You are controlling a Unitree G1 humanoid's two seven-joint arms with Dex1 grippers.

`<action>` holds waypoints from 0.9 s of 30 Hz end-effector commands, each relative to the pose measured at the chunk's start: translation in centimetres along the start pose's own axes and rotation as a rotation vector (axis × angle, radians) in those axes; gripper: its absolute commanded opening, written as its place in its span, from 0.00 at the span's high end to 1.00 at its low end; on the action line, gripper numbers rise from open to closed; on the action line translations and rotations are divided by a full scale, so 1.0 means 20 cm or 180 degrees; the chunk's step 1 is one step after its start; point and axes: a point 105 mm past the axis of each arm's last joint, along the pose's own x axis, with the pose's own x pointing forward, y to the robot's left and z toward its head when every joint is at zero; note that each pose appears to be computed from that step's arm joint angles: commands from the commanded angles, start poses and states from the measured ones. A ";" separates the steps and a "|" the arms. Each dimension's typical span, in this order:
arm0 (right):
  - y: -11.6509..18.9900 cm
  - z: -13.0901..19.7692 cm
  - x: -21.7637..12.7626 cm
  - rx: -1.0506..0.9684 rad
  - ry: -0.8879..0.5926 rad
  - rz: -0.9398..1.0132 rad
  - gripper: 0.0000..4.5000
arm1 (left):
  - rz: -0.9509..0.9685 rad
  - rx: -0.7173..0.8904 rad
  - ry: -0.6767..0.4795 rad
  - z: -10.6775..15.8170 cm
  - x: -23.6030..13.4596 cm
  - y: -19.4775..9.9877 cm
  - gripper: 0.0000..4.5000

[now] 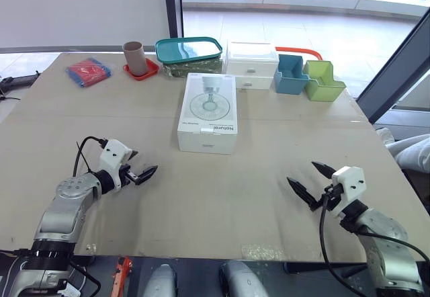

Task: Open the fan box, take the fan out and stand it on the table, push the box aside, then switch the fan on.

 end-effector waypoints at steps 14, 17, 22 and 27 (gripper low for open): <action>-0.01 0.06 -0.01 -0.0128 -0.0142 -0.0111 0.00 | 0.0017 0.0095 -0.0327 0.14 0.00 0.00 0.00; -0.01 0.06 0.00 -0.0132 -0.0172 -0.0125 0.00 | 0.0075 0.0036 -0.0363 0.14 0.00 0.01 0.00; -0.01 0.09 0.01 -0.0160 -0.0214 -0.0119 0.00 | 0.0069 0.0007 -0.0419 0.15 0.01 0.01 0.00; 0.01 0.14 0.03 -0.0198 -0.0307 -0.0065 0.00 | -0.0104 -0.0088 -0.0653 0.21 0.00 -0.02 0.24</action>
